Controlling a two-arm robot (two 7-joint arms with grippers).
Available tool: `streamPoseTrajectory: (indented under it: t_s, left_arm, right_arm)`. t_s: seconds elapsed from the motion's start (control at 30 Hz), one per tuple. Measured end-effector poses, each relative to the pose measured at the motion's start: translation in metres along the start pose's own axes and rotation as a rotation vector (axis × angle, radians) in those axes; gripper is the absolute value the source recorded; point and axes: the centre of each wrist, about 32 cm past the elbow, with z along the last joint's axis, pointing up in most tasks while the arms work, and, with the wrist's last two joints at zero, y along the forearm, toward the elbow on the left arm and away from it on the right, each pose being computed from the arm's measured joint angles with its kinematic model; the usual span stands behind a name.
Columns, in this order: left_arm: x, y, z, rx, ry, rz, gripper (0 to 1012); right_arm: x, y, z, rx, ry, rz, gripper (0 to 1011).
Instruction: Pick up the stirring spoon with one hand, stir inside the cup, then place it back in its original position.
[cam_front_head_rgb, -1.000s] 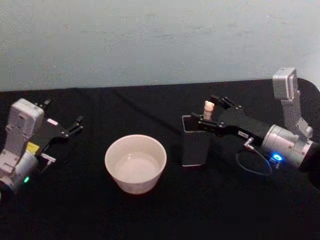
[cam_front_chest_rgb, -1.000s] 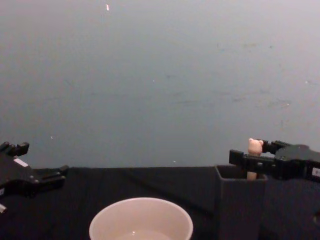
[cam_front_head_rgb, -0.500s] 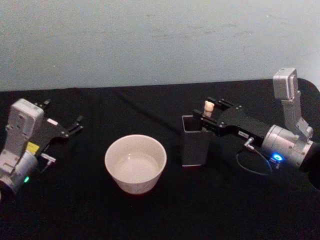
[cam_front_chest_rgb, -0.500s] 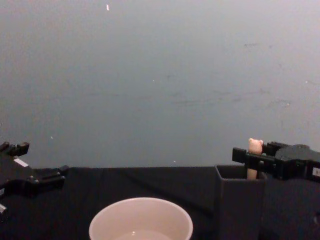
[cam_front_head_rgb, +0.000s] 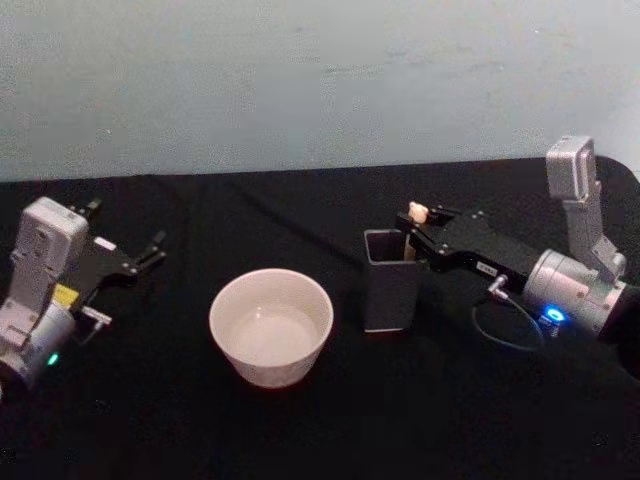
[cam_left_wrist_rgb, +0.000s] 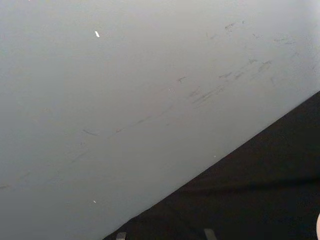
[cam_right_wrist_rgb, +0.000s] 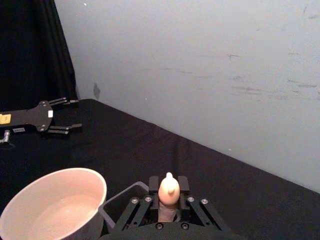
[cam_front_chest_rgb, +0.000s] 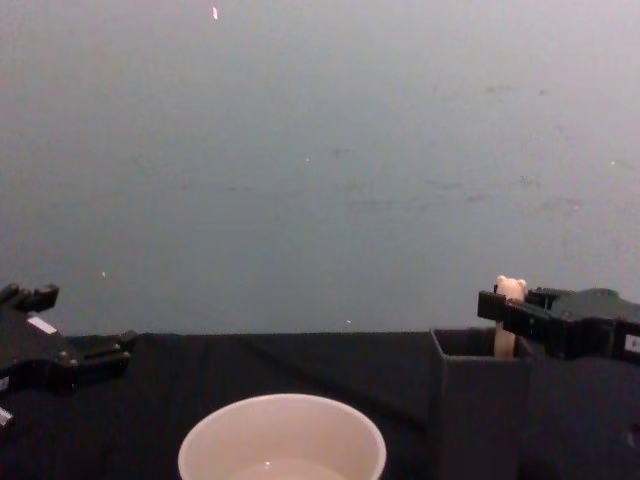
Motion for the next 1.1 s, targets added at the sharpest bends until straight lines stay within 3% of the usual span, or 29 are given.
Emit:
streamPoseTrajectory:
  t_s: [0.53,1.1]
  left_arm:
    - [0.0,0.0,0.0,0.0,0.0,0.0,1001]
    - [0.0,0.0,0.0,0.0,0.0,0.0,1001]
  right_arm:
    - [-0.003,0.0,0.004,0.024,-0.012,0.004,213]
    - [-0.008,-0.004,0.04,0.183,-0.114,0.034,213]
